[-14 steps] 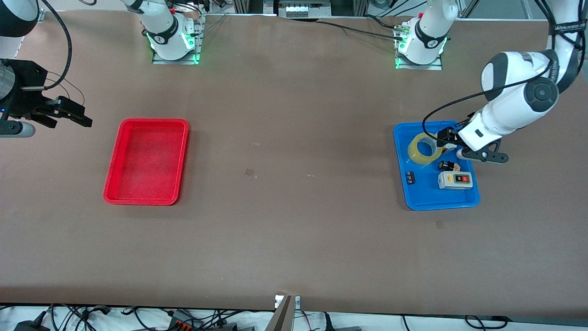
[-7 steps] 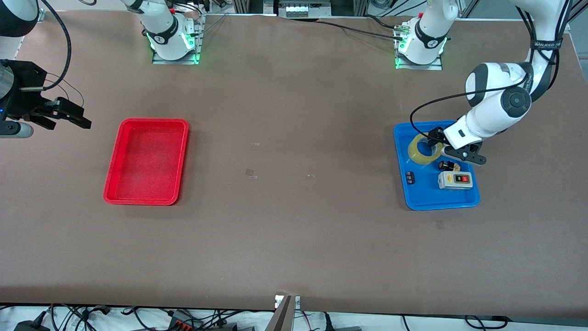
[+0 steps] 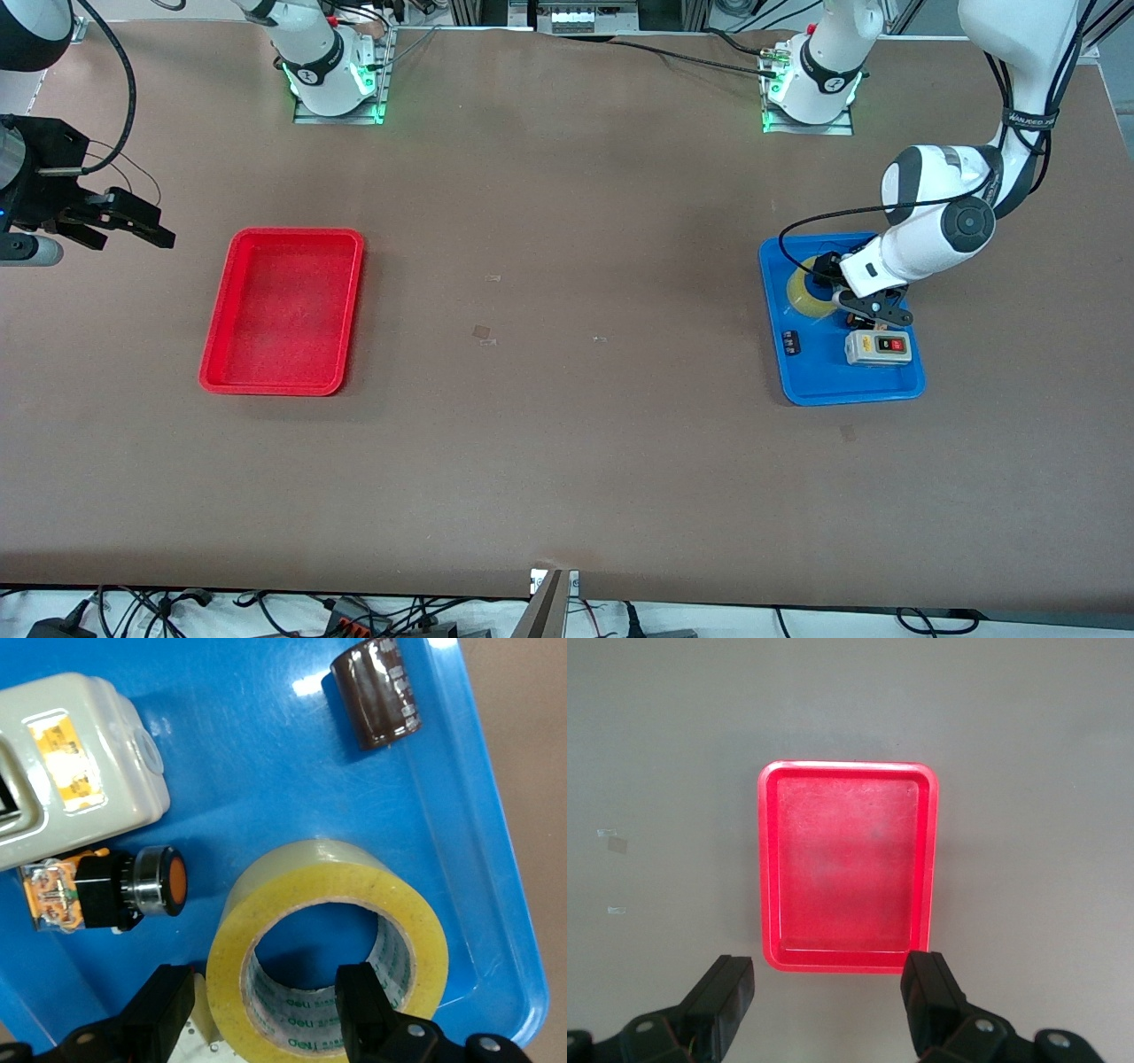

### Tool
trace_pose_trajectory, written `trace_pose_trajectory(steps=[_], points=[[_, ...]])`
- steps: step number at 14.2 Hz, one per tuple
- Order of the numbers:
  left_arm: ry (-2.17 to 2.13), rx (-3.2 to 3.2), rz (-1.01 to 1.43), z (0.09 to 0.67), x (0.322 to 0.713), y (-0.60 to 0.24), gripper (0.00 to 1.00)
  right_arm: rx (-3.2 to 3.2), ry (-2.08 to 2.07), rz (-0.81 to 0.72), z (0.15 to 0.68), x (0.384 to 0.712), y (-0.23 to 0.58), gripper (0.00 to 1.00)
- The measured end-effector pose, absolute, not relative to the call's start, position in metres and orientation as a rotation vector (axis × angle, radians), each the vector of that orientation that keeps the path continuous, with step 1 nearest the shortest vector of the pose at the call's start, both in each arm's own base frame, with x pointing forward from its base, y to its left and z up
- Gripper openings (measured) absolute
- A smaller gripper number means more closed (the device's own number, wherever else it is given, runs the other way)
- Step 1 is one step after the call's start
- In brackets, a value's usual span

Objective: Place and move tape with both arms
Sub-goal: 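Reach the left gripper down to the yellow tape roll in the blue tray, then grasp the yellow tape roll by its rim with the left gripper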

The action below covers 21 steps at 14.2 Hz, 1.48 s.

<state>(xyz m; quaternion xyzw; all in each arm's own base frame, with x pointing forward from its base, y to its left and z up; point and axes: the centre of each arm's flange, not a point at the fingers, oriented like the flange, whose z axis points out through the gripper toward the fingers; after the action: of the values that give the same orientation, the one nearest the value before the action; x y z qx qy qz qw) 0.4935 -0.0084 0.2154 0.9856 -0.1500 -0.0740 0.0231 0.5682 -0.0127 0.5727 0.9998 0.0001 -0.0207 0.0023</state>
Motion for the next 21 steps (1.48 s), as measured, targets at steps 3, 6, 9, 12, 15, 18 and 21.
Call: trace_pose_trajectory(steps=[3,6,9,12,15,18,21], points=[[-0.448,3.056,-0.225,0.216,0.495,-0.006,0.53,3.136,0.0,-0.065,0.573,0.568,-0.013,1.0],[-0.436,3.057,-0.225,0.219,0.496,-0.002,0.19,3.136,0.0,-0.065,0.573,0.568,-0.013,1.0],[-0.433,3.04,-0.314,0.234,0.507,-0.001,0.19,3.136,0.0,-0.065,0.573,0.568,-0.013,1.0],[-0.413,3.011,-0.442,0.292,0.542,0.0,0.19,3.136,0.0,-0.066,0.572,0.568,-0.013,1.0],[-0.219,2.97,-0.44,0.333,0.562,-0.016,0.19,3.136,0.0,-0.066,0.572,0.568,-0.013,1.0],[0.028,2.935,-0.466,0.33,0.561,-0.102,0.19,3.136,-0.001,-0.071,0.57,0.569,-0.013,1.0],[0.244,2.954,-0.494,0.319,0.562,-0.222,0.19,3.136,-0.001,-0.082,0.566,0.571,-0.013,1.0]])
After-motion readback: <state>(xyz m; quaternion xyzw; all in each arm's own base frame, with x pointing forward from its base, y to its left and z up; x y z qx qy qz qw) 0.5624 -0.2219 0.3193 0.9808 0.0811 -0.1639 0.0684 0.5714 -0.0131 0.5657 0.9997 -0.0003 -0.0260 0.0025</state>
